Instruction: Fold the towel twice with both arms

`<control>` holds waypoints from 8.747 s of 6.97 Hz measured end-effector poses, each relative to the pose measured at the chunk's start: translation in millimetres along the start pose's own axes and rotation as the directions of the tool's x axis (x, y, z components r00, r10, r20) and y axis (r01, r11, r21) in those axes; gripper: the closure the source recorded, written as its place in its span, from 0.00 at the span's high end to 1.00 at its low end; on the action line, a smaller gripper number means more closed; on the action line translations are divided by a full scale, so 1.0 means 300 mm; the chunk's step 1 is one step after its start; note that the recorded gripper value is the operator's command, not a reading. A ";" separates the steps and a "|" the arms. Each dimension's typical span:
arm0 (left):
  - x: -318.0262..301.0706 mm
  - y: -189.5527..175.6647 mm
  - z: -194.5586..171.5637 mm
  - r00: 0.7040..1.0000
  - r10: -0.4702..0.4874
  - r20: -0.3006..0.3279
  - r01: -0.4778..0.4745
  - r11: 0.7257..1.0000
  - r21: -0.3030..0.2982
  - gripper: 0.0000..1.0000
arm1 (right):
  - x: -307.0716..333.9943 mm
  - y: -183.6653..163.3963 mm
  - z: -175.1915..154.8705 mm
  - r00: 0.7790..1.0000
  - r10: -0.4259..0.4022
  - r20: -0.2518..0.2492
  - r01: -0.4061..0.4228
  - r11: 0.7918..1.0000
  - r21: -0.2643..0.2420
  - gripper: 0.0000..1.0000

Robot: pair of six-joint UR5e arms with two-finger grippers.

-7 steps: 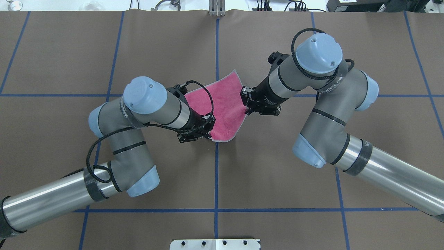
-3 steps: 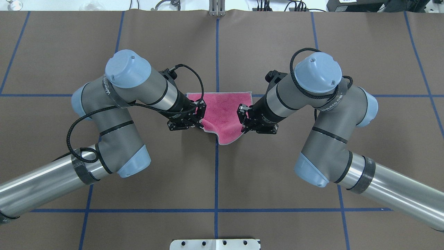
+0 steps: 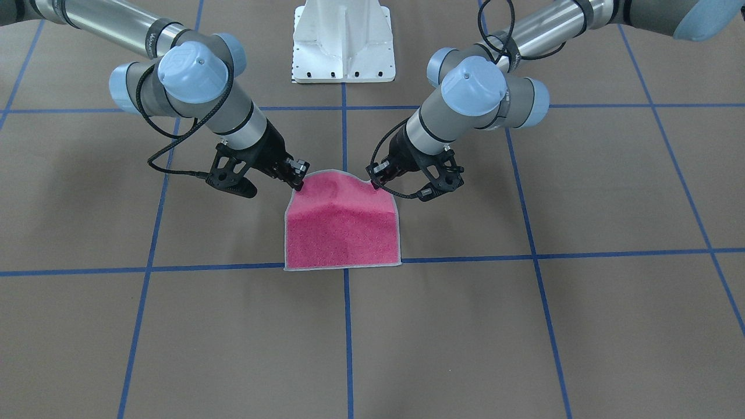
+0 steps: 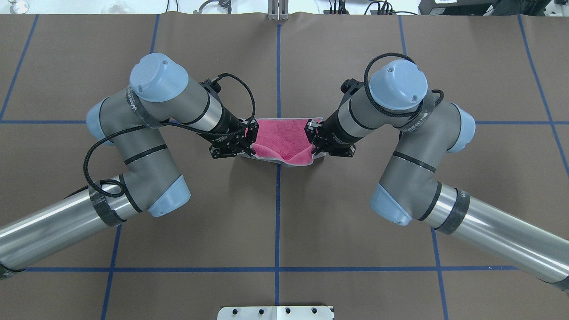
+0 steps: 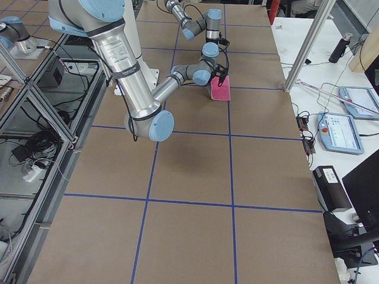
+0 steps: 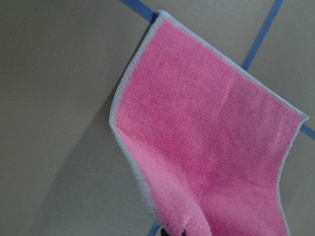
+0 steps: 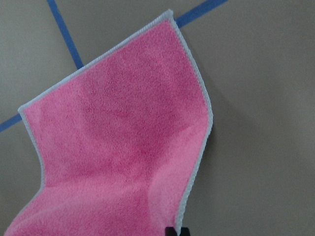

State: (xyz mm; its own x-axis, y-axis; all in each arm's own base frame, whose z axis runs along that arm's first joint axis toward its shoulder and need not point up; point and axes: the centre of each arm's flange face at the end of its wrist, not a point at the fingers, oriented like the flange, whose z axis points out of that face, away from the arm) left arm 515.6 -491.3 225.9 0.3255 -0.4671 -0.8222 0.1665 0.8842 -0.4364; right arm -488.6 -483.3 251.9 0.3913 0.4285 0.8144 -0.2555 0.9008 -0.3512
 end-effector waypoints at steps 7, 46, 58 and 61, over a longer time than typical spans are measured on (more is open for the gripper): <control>0.025 -0.179 0.052 1.000 0.010 0.019 -0.012 0.993 0.121 0.00 | -0.020 -0.222 0.132 0.999 0.039 -0.015 -0.037 0.992 0.124 0.00; 0.040 -0.564 -0.337 0.999 -0.041 -0.035 0.046 0.990 0.133 1.00 | -0.367 0.514 0.203 0.981 -0.152 0.118 0.176 0.955 -0.240 1.00; -0.301 0.332 0.095 0.996 -0.033 0.083 0.020 0.988 0.155 1.00 | 0.082 -0.265 -0.152 0.977 -0.198 0.074 0.194 0.979 0.064 1.00; -0.391 0.392 0.140 0.992 0.002 0.124 -0.020 0.989 0.145 0.98 | 0.077 -0.264 -0.150 0.978 -0.194 0.075 0.189 0.980 0.062 1.00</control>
State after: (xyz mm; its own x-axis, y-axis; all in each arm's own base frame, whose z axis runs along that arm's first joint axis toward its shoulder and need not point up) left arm 536.1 -332.4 286.4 0.4389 -0.4613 -0.7711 0.2931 0.8847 -0.3625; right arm -419.4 -541.7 277.7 0.3657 0.2395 0.8994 -0.2316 0.9593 -0.1613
